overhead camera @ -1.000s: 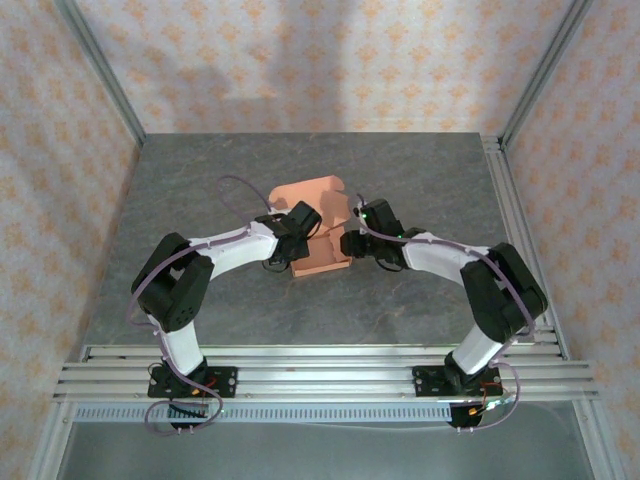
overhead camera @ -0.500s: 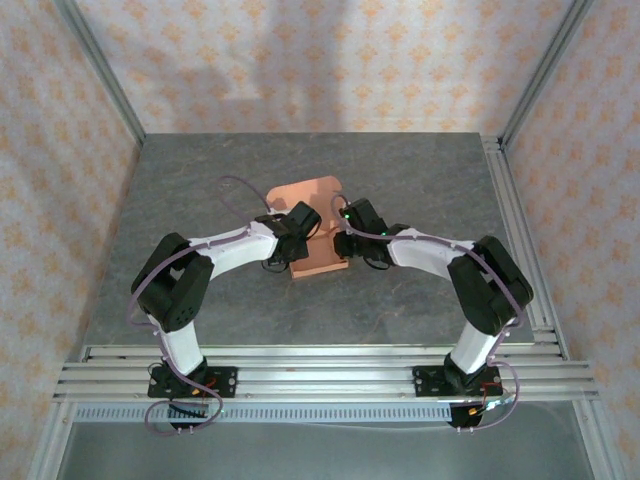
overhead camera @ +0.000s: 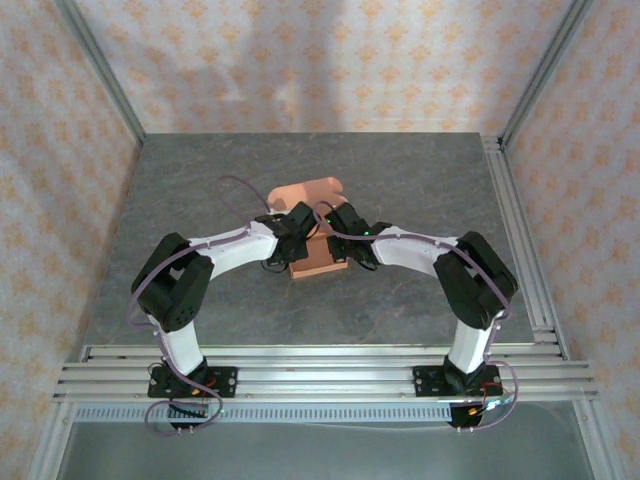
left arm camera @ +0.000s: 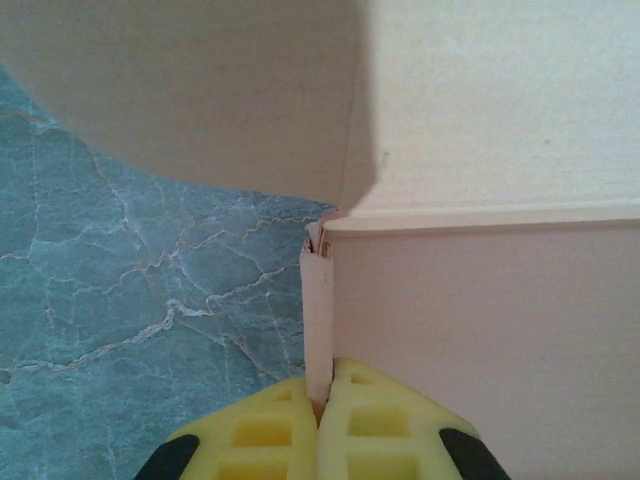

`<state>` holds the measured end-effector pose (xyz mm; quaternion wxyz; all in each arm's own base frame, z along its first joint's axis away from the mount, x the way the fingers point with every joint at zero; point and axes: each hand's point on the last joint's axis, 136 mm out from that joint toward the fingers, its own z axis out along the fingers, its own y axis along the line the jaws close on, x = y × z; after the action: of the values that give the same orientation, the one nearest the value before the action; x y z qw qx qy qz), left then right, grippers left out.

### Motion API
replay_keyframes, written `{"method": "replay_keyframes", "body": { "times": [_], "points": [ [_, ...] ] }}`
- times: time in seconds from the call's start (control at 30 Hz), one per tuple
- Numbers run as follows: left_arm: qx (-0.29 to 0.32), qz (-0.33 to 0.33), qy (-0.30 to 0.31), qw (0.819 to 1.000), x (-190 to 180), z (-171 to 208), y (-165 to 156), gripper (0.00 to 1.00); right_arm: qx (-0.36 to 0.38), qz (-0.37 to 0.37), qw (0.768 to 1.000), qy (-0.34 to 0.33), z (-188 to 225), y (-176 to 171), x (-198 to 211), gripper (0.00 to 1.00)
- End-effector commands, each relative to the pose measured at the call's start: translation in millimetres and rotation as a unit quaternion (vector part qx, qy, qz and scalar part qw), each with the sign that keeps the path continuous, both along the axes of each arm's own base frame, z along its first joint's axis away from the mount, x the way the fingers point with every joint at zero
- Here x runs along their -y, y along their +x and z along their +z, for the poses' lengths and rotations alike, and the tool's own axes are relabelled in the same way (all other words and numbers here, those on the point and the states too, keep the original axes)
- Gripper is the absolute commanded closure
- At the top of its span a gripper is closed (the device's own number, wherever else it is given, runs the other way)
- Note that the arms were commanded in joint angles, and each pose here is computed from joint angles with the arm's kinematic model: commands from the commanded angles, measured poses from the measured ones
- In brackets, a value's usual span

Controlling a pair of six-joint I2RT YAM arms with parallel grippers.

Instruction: Fold the paper box

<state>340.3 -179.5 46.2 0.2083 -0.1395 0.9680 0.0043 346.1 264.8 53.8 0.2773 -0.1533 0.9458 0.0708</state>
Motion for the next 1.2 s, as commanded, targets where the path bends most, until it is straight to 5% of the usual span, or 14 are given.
{"method": "replay_keyframes", "body": {
  "times": [0.0,0.47,0.9,1.07,1.17],
  "points": [
    [0.010,0.000,0.011,1.000,-2.5,8.8,1.1,1.00,-0.009,0.002,0.999,-0.046,-10.4,-2.2,6.6,0.87],
    [0.029,0.009,0.004,1.000,-5.9,17.1,-0.4,0.96,-0.004,-0.018,0.996,-0.085,-14.9,1.6,17.1,0.97],
    [0.179,0.072,-0.024,0.981,-55.8,99.7,-23.1,0.62,0.056,-0.028,0.997,-0.049,21.6,17.9,17.6,1.00],
    [0.219,0.114,-0.029,0.969,-94.9,117.4,-43.3,0.42,0.084,-0.023,0.995,0.043,48.9,24.2,12.4,1.00],
    [0.207,0.155,-0.066,0.964,-120.3,96.7,-50.7,0.35,0.101,-0.012,0.988,0.112,67.5,25.5,7.8,1.00]
  ]
}}
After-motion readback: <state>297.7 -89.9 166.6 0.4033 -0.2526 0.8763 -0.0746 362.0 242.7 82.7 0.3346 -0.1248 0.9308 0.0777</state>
